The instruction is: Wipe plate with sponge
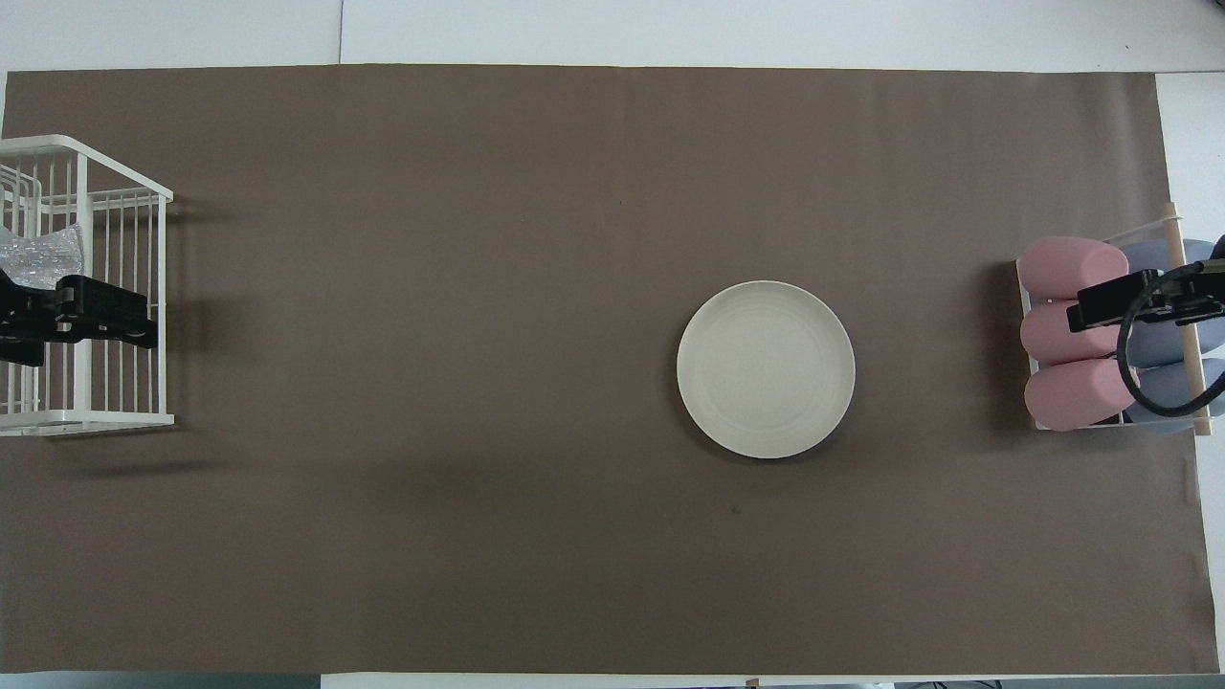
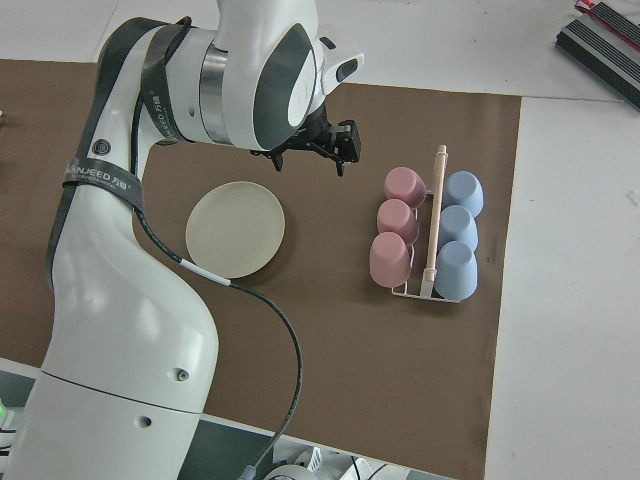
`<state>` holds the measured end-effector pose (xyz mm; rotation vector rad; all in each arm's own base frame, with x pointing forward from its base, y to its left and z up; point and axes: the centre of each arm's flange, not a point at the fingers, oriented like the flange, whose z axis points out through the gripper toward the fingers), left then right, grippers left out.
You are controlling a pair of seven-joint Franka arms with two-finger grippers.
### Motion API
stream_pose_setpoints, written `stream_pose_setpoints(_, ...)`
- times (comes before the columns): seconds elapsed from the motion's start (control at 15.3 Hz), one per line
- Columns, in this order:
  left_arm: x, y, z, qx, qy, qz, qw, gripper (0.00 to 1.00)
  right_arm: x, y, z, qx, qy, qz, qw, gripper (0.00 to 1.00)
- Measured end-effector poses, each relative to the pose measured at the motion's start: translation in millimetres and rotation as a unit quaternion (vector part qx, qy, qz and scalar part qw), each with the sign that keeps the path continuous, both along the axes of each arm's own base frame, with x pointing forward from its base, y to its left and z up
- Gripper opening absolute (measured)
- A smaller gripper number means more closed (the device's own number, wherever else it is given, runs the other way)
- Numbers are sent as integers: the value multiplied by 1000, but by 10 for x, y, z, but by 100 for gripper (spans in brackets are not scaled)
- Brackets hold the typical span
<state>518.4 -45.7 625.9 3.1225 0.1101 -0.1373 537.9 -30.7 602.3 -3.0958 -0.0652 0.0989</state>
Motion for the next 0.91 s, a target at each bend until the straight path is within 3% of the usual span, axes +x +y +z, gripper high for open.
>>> stream_pose_setpoints(0.59,0,1,5,0,0,3,1000,100,0,0,0,0,0,-4,1000,100)
stream_pose_setpoints(0.91,6,30,5,1,-1,15,1000,100,0,1,0,-4,2,-56,998,100)
